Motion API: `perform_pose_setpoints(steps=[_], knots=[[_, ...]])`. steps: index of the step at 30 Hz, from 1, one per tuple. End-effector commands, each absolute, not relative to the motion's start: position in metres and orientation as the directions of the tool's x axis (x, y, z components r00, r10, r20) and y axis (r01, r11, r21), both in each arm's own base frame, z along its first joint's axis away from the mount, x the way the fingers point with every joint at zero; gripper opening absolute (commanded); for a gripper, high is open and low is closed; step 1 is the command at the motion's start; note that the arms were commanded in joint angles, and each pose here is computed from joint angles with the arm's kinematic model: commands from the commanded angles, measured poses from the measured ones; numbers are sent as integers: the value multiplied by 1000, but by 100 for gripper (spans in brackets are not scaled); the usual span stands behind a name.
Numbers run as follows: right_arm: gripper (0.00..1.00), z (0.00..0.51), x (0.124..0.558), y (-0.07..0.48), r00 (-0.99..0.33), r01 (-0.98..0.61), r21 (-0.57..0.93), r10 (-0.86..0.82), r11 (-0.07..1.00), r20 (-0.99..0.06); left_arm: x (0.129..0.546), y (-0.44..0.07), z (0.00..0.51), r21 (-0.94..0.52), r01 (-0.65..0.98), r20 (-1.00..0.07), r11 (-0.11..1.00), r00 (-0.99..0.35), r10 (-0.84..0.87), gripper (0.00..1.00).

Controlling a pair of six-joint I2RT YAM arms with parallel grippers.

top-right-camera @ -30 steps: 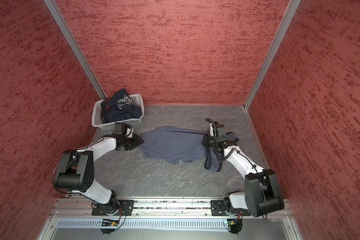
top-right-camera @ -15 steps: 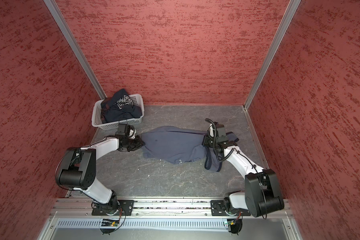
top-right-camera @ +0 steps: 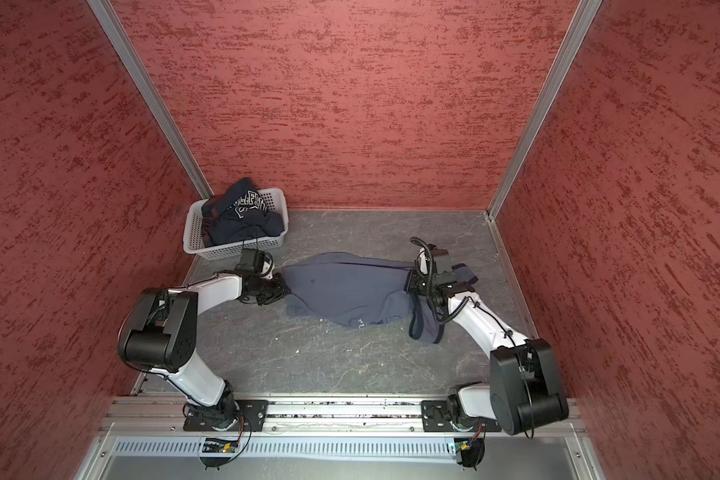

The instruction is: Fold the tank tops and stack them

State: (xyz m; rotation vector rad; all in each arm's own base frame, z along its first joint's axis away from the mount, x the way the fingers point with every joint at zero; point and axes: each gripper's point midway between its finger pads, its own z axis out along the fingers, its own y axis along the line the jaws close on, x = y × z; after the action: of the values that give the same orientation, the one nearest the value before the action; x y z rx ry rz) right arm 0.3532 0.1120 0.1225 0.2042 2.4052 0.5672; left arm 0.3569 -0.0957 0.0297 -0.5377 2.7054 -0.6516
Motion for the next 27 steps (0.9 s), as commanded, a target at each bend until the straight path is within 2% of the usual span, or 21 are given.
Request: perform_pose_setpoints(steps=[1, 3, 5, 10, 15, 19, 22, 24, 27], knots=[[0, 137, 351, 98, -744, 27, 409, 291, 912, -602, 363, -90, 43, -482, -280, -259, 830, -860, -440, 7], [0, 149, 349, 91, -718, 38, 396, 301, 917, -627, 363, -85, 62, -487, -272, -311, 830, -834, -455, 1], [0, 167, 345, 84, -687, 49, 387, 312, 921, -656, 361, -81, 91, -502, -247, -384, 829, -795, -470, 0], [0, 241, 325, 72, -580, 15, 391, 327, 920, -746, 335, -71, 203, -526, -110, -623, 844, -625, -470, 0], [0, 334, 293, 74, -457, -103, 422, 334, 901, -824, 288, -64, 318, -516, 45, -787, 855, -419, -453, 0], [0, 412, 259, 82, -352, -240, 444, 349, 863, -868, 248, -56, 402, -490, 144, -858, 860, -253, -447, 0], [0, 451, 238, 88, -297, -325, 448, 360, 833, -884, 226, -53, 448, -478, 196, -877, 856, -162, -453, 0], [0, 457, 236, 87, -279, -332, 447, 366, 831, -888, 226, -52, 459, -470, 201, -882, 859, -142, -449, 0], [0, 431, 260, 83, -319, -263, 437, 350, 860, -881, 256, -53, 441, -463, 132, -874, 876, -234, -427, 0]])
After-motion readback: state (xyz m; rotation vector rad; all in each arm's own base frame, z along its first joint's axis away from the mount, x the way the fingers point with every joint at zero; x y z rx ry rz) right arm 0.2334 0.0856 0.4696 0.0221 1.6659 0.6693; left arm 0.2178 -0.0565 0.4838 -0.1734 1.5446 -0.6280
